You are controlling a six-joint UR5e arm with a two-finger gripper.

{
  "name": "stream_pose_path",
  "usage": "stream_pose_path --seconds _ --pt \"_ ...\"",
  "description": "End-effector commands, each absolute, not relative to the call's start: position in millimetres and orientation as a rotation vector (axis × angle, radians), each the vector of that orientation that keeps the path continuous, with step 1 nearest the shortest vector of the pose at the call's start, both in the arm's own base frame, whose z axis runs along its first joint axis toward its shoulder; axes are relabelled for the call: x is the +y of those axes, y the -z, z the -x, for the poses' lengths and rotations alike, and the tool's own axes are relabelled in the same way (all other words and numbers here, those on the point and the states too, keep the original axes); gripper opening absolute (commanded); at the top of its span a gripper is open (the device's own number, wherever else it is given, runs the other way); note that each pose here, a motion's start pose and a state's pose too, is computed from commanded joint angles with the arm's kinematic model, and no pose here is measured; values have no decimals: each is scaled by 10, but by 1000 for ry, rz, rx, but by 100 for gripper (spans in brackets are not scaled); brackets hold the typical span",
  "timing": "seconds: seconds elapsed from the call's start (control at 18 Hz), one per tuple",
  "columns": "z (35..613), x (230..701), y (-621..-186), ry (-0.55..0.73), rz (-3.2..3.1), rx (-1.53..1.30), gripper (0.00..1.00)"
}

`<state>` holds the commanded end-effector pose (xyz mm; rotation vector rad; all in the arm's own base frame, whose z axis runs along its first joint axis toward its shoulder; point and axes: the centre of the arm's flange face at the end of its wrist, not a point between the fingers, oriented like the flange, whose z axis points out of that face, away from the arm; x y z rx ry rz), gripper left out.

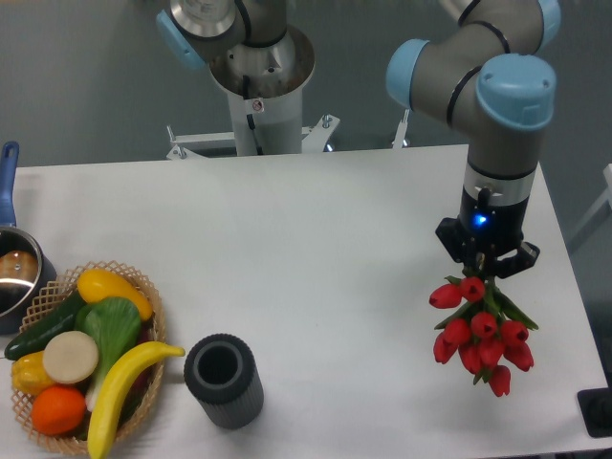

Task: Place the flowers on the table

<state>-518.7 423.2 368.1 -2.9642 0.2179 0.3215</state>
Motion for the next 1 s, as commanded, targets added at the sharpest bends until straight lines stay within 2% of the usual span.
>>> stream_pose_path --seconds 0.22,0.44,0.5,0.61,0.78,0.83,1.0 --pt "4981 4547 -3420 -300 3022 306 0" --pt "4854 4576 -3163 -258 3036 329 0" --pt "4809 4629 -3077 -255 3036 345 5" --pt "4773 4632 -2962 -252 3035 332 25" --pt "4634 4701 -2879 -225 3040 253 44" --pt "4603 4692 -2864 -227 3038 234 99" --pt "4667 4670 -2929 -295 3004 213 100"
